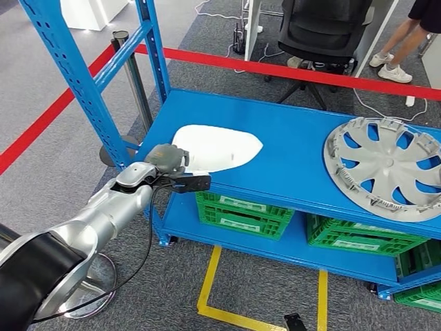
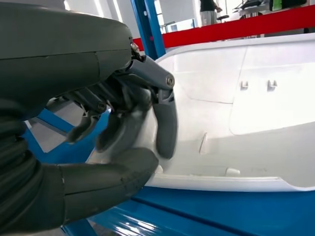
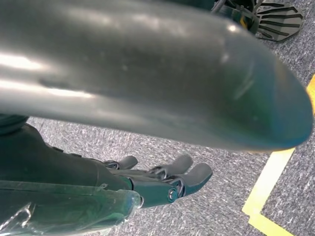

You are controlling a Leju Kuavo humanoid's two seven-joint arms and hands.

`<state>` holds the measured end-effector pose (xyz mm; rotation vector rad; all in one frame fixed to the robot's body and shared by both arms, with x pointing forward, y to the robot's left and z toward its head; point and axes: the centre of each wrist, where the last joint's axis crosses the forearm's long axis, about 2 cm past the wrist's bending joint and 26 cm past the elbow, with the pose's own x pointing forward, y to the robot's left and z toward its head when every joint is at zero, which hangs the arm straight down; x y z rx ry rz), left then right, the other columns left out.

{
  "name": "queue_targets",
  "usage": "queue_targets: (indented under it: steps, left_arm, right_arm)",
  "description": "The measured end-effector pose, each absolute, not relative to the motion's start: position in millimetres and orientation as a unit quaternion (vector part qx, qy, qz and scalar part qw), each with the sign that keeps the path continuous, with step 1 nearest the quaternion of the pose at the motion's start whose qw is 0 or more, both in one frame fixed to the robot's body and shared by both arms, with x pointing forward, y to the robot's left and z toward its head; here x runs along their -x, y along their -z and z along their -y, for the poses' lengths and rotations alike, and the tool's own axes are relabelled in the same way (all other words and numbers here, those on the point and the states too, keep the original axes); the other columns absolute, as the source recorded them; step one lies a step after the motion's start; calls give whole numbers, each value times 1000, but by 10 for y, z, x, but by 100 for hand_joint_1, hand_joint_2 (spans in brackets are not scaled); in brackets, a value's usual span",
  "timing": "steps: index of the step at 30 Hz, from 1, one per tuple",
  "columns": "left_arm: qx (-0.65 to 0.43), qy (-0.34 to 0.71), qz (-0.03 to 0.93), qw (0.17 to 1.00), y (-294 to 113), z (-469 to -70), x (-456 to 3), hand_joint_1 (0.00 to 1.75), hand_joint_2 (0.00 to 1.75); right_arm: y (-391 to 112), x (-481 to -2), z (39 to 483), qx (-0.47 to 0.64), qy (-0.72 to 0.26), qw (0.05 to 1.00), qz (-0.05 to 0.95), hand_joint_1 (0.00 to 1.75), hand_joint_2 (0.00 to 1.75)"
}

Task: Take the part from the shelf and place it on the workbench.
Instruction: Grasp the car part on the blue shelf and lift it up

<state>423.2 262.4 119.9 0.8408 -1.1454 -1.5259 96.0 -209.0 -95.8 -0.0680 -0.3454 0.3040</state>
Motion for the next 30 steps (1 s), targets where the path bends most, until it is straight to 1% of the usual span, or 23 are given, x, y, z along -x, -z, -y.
queue_targets:
  steps: [2, 6, 12, 16, 30]
  left_arm:
    - [-351, 630, 475, 503, -1201, -2624, -4233, 0, 175]
    - [-351, 629, 477, 504, -1206, -2620, -4235, 0, 0]
    - [-354, 629, 479, 500, -1213, -2613, -4240, 0, 0]
    - [-364, 627, 484, 489, -1221, -2612, -4242, 0, 175]
    - [-380, 624, 494, 471, -1230, -2613, -4244, 0, 175]
  right_arm:
    - [958, -961, 2090, 34, -150, 973, 172, 0, 0]
    - [957, -961, 2090, 34, -150, 973, 172, 0, 0]
    - [958, -961, 2090, 32, -149, 973, 172, 0, 0]
    - [958, -961, 2089, 32, -149, 973, 172, 0, 0]
    - [958, -961, 2089, 31, -147, 974, 172, 0, 0]
